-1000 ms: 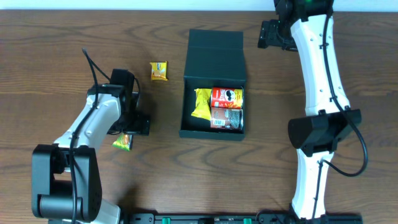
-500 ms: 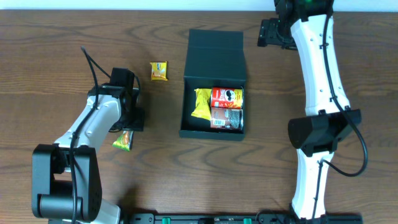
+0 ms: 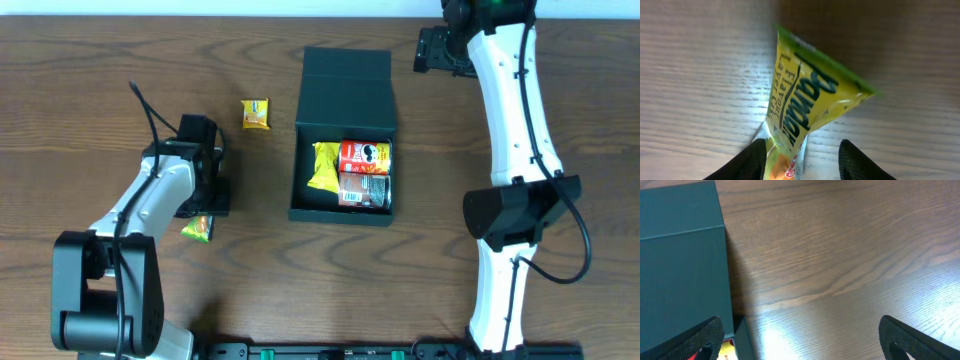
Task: Pack container
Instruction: 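Move the left gripper down onto the yellow-green Pandan packet and grasp it, then lift the Pandan packet and carry it over the box with the left gripper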
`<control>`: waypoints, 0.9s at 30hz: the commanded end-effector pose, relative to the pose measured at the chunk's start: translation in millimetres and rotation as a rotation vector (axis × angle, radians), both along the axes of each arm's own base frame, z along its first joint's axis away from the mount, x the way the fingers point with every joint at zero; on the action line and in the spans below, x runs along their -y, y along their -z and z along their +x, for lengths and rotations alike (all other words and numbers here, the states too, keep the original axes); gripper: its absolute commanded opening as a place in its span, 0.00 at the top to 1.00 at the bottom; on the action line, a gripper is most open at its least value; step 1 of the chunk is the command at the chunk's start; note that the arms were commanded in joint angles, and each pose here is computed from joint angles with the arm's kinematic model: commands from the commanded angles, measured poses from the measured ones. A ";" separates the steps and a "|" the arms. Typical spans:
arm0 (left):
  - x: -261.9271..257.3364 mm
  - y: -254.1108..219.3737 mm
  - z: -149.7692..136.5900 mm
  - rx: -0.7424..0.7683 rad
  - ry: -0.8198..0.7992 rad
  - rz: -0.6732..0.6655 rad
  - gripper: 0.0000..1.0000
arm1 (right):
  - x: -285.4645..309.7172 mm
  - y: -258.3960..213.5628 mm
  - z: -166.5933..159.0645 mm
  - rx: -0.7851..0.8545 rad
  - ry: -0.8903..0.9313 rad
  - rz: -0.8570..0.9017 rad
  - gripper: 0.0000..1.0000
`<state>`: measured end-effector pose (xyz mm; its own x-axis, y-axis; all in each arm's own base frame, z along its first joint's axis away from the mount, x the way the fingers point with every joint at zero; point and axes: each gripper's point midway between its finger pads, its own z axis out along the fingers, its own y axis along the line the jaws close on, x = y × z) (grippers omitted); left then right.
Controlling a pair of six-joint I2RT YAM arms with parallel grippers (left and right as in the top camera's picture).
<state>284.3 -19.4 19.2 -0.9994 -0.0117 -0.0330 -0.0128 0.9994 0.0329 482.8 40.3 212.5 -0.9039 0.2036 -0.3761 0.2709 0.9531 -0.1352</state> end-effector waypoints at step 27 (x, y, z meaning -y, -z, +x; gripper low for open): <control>1.3 -10.9 10.5 0.045 -0.114 -0.008 0.94 | 0.5 -7.6 5.9 0.033 -0.025 -0.006 0.01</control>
<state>285.9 -19.7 18.8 -0.9959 -0.0795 -0.0426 -0.0807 0.9963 0.0289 486.2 40.9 213.6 -0.9032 0.1864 -0.3865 0.2557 0.9572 -0.1359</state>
